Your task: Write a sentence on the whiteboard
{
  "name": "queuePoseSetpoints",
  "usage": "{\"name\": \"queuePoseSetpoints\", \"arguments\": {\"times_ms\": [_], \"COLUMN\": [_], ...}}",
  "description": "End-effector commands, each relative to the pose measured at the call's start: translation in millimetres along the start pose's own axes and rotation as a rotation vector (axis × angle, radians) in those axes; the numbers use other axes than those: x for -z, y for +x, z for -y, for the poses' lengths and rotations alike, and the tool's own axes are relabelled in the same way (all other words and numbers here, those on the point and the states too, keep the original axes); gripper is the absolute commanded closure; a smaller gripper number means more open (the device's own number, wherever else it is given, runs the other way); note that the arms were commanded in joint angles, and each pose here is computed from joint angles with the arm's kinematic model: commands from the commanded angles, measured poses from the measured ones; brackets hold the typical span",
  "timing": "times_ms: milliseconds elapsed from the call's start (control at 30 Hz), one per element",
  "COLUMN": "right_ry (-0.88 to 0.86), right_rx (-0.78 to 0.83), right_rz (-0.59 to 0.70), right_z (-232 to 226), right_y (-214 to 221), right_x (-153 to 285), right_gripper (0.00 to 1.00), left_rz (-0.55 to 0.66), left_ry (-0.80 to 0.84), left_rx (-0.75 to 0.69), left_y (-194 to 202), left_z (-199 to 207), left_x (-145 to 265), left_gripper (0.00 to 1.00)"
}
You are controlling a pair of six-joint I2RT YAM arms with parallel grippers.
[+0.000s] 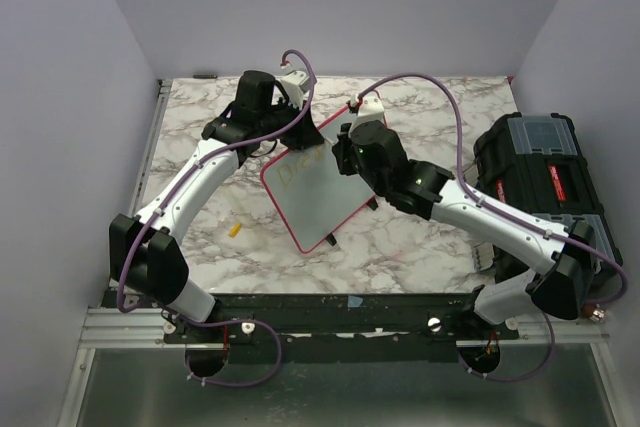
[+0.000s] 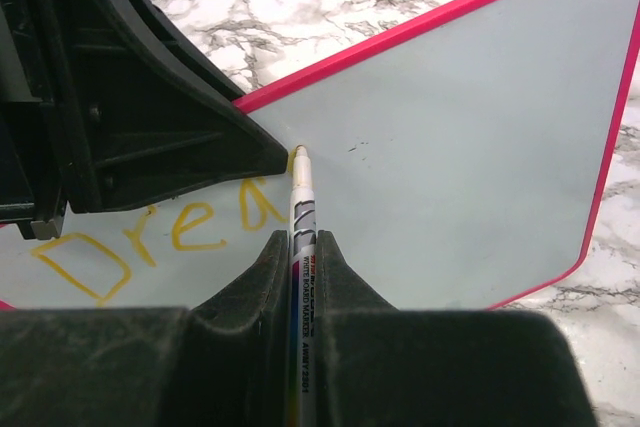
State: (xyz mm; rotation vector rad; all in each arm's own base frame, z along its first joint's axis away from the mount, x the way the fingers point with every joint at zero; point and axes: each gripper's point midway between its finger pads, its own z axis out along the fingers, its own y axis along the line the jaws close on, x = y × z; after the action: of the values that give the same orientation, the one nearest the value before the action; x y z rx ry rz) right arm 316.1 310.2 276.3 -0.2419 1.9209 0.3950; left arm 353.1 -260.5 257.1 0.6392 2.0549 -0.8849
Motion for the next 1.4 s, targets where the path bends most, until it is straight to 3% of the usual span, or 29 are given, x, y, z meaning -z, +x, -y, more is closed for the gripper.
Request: {"name": "queuePoseSetpoints", "arguments": {"times_ms": [0, 567, 1367], "right_ry": [0.041, 0.033, 0.013], "right_rx": [-0.001, -0.016, -0.020], "right_rz": [-0.001, -0.081, -0.010], "right_z": [7, 15, 1], "right_y": [0, 41, 2], "right_x": [-8, -5, -12], "right_gripper": [0.99, 0.99, 0.99], "left_rz": [-0.109, -0.109, -0.112], "left_ry": [-0.053, -0.054, -0.049], "left_rx": [-0.041, -0.040, -0.038], "left_y": [37, 37, 38], "left_z": [-12, -12, -12], "left_x": [-4, -4, -4], "left_gripper": [1.00, 1.00, 1.00]}}
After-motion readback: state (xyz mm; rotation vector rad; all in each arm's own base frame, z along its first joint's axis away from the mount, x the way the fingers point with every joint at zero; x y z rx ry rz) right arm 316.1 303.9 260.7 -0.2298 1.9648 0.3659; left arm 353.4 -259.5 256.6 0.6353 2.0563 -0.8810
